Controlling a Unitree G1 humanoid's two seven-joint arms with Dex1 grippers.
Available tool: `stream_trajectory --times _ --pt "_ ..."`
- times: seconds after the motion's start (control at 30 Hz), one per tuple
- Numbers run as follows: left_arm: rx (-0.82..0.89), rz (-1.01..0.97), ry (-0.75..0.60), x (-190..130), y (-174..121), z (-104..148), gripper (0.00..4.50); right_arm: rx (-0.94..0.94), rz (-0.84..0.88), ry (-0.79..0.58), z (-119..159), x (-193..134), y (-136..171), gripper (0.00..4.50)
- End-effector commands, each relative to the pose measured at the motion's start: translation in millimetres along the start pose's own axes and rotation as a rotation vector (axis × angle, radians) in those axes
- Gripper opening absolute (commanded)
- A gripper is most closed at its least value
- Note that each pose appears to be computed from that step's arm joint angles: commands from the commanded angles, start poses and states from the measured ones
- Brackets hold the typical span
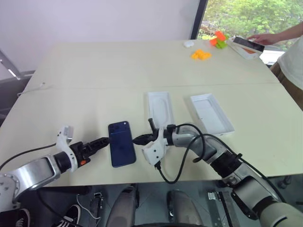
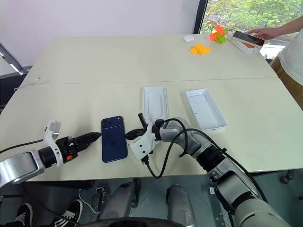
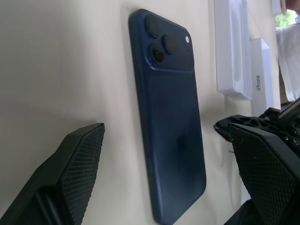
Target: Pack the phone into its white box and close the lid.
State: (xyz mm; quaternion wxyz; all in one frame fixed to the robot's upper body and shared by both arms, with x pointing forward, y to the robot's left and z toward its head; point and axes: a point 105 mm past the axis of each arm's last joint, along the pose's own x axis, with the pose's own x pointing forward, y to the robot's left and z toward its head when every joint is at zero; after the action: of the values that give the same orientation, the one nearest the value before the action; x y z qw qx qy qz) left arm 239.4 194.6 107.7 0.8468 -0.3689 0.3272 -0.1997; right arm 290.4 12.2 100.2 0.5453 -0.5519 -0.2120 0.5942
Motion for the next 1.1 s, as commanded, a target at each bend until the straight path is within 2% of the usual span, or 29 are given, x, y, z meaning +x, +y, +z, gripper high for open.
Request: stream_trajectory --times 0.03,0.4,0.87,0.97,1.1 --pt "-0.020 -0.017 -0.013 6.1 -11.0 0.3 4.41 -0.054 -0.017 -0.025 7.3 3.7 -7.1 0.00" --pt "-0.056 0.021 0.026 22.8 -6.4 -13.8 4.41 -0.128 0.020 0.014 0.4 14.9 6.5 0.00" --pt "-0.076 0.000 0.049 29.9 -9.0 -19.7 4.41 -0.159 0.027 -0.026 11.1 33.8 4.8 0.00" --pt "-0.070 0.006 0.060 30.5 -8.5 -22.5 4.41 -0.154 0.024 0.005 3.5 31.6 3.0 0.00" --pt "-0.067 0.010 0.050 28.7 -7.0 -21.3 4.41 -0.146 0.012 0.047 -13.5 12.8 -7.2 0.00"
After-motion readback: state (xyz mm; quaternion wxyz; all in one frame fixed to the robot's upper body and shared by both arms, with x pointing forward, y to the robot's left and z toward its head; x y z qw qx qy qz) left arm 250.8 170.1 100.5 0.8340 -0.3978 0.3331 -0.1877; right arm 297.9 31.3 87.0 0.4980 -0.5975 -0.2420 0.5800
